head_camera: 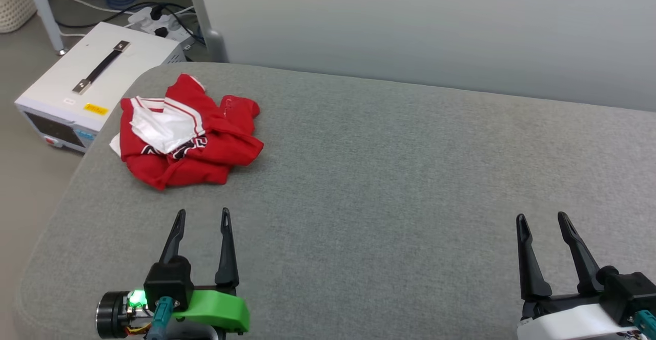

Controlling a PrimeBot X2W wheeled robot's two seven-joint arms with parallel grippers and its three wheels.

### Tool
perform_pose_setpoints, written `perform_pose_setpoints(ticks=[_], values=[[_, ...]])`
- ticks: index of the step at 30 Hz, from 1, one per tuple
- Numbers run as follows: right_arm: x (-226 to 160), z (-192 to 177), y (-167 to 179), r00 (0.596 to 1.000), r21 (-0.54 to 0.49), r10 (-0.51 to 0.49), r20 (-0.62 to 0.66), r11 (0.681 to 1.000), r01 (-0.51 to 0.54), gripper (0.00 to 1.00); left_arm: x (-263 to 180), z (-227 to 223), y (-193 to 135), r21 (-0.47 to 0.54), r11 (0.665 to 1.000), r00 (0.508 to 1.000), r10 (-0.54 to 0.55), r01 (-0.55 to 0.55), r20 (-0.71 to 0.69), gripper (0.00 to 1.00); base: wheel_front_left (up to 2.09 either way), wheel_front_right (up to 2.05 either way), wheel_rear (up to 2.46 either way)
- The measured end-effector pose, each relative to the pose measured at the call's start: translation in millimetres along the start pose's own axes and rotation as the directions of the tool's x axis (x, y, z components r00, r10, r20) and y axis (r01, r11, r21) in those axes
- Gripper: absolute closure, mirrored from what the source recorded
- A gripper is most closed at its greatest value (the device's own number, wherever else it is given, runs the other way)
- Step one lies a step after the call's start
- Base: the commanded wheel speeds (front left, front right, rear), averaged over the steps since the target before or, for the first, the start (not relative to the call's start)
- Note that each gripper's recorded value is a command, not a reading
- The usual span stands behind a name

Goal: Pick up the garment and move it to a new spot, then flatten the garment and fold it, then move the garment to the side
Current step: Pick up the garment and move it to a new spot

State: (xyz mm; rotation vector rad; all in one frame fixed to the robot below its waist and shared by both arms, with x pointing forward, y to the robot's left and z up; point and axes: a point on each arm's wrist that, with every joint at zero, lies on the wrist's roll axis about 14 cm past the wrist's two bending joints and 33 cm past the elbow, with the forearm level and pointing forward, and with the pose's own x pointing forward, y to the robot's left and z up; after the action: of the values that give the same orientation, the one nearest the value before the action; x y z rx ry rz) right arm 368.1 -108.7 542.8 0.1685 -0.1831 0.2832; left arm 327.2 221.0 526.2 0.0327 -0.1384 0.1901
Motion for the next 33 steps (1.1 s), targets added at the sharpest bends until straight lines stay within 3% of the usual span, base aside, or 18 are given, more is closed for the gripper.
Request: perform_pose_setpoints(ticks=[14,33], values=[[31.2,-20.2,55.5,0.983,0.045,0.182,-0.034,0.983,-0.181,0.0,-30.0,0.8,62.8,0.03,0.98,0.98,0.199,-0.198,-0.014,0.0,0.0,0.0,0.0],[51.7,-35.8,128.5,0.919,0.1,0.393,-0.046,0.917,-0.387,0.0,-85.6,5.8,129.5,0.056,0.9,0.901,0.434,-0.432,-0.019,0.0,0.0,0.0,0.0]])
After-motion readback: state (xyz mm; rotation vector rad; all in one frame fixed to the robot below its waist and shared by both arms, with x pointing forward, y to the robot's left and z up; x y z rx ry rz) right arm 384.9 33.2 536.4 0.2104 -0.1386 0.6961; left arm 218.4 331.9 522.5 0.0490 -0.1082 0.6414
